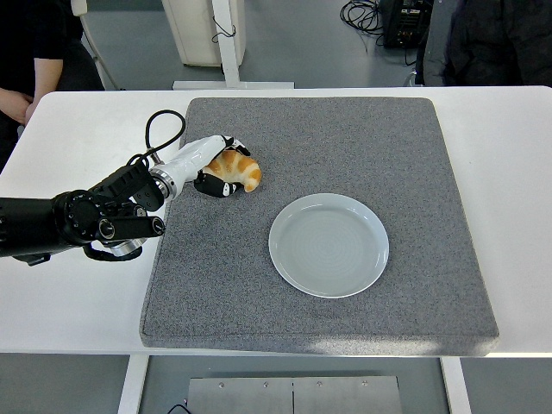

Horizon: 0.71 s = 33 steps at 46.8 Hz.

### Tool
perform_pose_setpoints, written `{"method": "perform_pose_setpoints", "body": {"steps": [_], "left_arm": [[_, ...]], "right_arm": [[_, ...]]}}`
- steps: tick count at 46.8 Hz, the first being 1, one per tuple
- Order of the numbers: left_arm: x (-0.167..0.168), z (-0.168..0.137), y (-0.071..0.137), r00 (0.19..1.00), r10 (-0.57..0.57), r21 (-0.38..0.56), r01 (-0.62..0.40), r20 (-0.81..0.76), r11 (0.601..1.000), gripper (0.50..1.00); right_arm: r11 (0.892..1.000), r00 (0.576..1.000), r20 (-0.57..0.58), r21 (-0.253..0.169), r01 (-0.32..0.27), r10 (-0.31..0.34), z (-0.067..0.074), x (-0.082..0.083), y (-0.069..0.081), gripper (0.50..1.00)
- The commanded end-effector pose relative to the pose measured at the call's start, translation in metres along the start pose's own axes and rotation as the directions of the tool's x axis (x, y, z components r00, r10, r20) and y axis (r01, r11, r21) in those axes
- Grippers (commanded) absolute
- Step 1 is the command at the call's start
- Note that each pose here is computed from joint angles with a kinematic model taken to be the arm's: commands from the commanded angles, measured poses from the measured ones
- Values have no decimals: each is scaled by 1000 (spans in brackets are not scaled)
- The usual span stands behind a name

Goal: Place the bread on the plate

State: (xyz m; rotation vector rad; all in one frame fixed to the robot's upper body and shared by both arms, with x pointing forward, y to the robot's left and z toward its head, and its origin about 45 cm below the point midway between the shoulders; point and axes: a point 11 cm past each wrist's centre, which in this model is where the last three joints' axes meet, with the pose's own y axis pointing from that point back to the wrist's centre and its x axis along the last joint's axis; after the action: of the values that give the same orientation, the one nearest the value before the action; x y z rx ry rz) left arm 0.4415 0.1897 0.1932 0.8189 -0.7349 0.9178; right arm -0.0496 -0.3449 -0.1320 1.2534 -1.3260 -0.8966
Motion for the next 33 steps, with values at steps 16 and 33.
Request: {"method": "perform_pose_setpoints", "body": {"steps": [16, 33], "left_arm": [[21, 9, -3, 999, 28, -51, -27, 27, 998, 500], [34, 15, -4, 998, 48, -75, -44, 51, 996, 500]], "right_arm": [[1000, 1000, 0, 0, 0, 0, 0, 0, 0, 1000], [1000, 1000, 0, 0, 0, 0, 0, 0, 0, 1000]]}}
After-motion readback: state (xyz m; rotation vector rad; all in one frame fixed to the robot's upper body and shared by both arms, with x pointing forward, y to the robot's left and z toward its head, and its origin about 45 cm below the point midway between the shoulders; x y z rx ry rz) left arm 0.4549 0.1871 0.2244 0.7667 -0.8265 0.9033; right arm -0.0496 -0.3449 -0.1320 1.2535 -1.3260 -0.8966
